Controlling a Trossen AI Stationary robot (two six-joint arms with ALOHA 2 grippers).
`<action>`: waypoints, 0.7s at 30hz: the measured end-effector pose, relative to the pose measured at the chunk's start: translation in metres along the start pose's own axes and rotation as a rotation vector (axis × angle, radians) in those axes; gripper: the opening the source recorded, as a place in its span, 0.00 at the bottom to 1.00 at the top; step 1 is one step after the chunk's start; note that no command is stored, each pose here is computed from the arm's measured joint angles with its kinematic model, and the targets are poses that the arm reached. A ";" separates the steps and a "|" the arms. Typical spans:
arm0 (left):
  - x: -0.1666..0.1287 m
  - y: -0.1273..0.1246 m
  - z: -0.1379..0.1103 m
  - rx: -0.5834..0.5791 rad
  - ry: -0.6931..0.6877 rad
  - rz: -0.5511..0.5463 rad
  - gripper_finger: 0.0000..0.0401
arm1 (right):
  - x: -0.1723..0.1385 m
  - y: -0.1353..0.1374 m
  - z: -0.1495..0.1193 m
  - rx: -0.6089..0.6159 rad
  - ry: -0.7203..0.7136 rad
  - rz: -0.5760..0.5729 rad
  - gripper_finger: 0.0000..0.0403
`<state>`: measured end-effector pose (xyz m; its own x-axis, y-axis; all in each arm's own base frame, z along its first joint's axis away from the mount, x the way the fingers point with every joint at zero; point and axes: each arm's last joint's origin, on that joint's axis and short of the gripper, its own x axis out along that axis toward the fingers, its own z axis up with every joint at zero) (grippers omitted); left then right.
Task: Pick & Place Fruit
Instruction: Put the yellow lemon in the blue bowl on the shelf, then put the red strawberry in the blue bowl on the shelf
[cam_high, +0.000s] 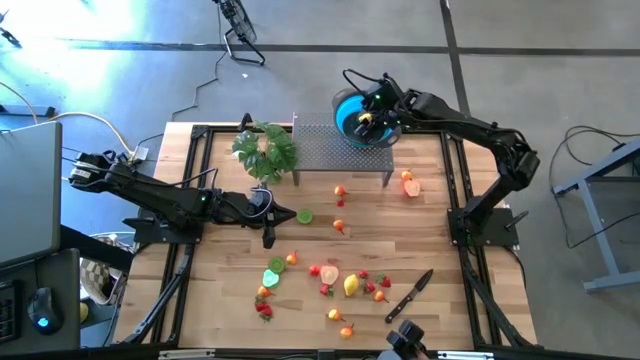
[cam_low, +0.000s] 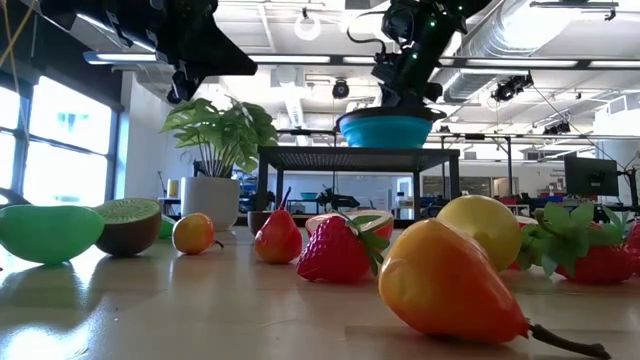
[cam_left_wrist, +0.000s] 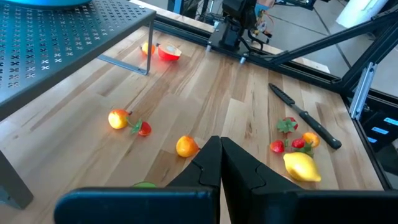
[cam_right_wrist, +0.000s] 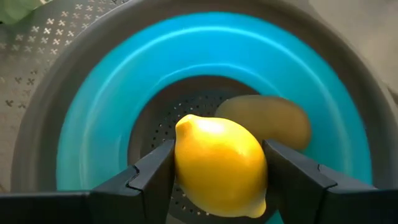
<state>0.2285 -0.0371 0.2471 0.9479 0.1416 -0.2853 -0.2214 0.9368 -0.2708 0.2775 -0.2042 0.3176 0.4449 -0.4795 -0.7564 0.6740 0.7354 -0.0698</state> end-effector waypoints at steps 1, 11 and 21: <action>0.000 0.000 0.000 0.000 0.000 0.000 0.00 | 0.000 0.001 0.000 -0.015 -0.001 0.002 0.53; 0.000 0.000 0.000 0.000 0.000 0.000 0.00 | 0.000 0.000 0.000 -0.018 -0.001 -0.006 0.59; 0.000 0.000 0.000 -0.001 0.000 0.000 0.00 | 0.000 0.000 0.000 -0.017 -0.001 -0.001 0.56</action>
<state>0.2285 -0.0372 0.2471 0.9481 0.1412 -0.2850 -0.2211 0.9367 -0.2714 0.2777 -0.2039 0.3178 0.4449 -0.4810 -0.7555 0.6646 0.7427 -0.0815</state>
